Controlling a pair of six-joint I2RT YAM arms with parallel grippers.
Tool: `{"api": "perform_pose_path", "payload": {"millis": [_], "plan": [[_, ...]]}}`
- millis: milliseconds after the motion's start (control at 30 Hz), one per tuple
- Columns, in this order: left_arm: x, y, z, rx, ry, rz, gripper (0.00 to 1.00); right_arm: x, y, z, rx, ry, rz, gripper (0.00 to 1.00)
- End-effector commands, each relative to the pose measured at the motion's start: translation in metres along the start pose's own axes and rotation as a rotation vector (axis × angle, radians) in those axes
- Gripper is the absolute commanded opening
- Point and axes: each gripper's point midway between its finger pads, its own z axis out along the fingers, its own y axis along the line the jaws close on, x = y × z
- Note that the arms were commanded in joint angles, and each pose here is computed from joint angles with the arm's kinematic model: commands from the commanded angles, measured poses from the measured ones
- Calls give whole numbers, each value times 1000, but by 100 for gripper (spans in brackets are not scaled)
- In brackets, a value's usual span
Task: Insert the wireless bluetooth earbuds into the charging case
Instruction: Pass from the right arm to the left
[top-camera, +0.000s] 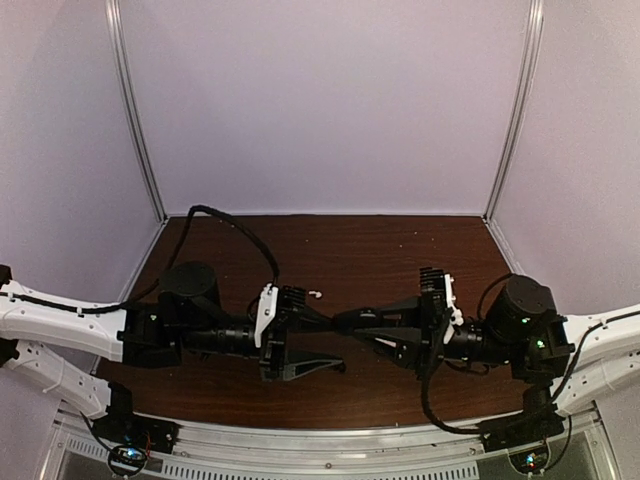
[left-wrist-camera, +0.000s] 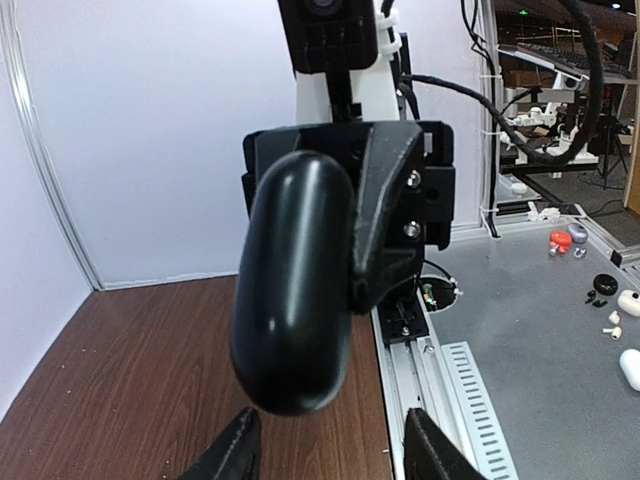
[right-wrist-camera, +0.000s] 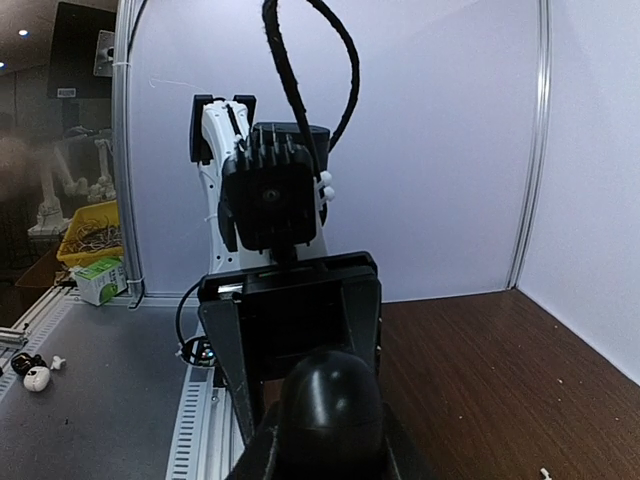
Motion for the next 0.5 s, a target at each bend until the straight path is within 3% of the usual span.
{"api": "perform_pose_path", "payload": {"millis": [0, 233, 467], "plan": [[-29, 4, 4, -20, -88, 41, 47, -9, 6, 4, -44, -26, 31, 1], [-34, 3, 5, -24, -107, 29, 45, -5, 5, 5, -35, -19, 62, 1], [-41, 2, 2, -23, -129, 20, 34, -3, 5, 3, -32, -21, 88, 2]]}}
